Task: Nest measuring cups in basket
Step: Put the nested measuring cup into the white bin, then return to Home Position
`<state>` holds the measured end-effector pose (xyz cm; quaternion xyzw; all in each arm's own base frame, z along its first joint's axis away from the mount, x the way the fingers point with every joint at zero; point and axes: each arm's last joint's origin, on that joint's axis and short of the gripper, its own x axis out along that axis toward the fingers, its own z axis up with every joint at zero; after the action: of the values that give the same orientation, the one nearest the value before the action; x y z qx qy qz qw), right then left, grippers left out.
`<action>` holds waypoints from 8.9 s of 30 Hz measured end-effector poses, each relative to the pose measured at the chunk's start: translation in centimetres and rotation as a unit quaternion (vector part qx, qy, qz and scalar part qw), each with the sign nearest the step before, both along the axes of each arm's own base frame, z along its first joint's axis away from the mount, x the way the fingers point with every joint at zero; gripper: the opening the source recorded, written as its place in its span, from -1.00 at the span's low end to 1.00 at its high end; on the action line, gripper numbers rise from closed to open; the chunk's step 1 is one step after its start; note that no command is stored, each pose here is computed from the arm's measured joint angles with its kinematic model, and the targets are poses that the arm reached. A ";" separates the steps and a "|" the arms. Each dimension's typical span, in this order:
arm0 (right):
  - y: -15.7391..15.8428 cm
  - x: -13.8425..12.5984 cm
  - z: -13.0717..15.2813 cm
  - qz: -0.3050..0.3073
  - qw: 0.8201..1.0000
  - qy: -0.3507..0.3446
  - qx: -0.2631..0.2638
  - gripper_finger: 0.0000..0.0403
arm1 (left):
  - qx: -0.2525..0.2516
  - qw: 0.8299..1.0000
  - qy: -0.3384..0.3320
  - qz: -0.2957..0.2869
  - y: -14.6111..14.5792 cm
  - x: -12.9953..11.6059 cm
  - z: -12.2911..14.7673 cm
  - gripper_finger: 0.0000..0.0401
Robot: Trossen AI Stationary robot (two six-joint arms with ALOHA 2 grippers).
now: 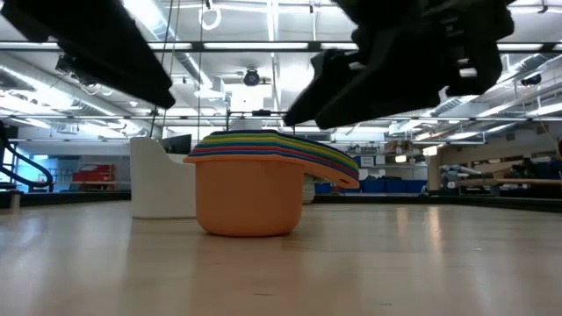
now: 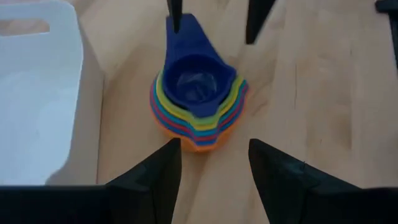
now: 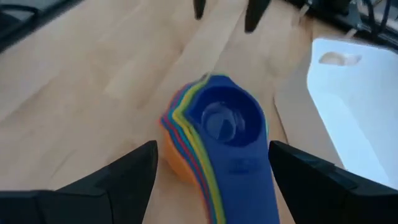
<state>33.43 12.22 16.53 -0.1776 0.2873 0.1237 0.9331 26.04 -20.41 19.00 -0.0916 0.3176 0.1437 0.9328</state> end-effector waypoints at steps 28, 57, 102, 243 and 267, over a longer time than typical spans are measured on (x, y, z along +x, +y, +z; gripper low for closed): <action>-3.4 1.6 -3.0 -0.003 0.993 0.102 0.056 0.37 | -0.023 0.999 0.012 0.024 -1.9 0.6 -4.6 -0.04; -4.8 2.4 -2.5 -0.015 0.992 0.077 0.103 -0.07 | -0.019 0.992 -0.016 0.120 -1.6 0.5 -7.0 0.11; -5.6 3.1 -2.9 0.042 0.992 0.052 0.109 -0.10 | 0.074 0.992 -0.026 0.095 -0.9 2.2 -8.9 0.77; -18.3 7.0 0.4 -0.098 0.986 0.101 0.086 -0.11 | 0.038 0.980 0.150 0.125 11.2 -1.0 0.8 0.77; -17.8 5.6 5.1 -0.086 0.989 0.096 0.071 0.41 | 0.151 0.979 0.086 0.102 10.1 -1.9 2.5 0.77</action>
<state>39.06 -5.57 21.62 -0.0728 0.3801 0.0799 0.9186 24.10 -10.32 21.47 0.0311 0.3597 0.2920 0.8856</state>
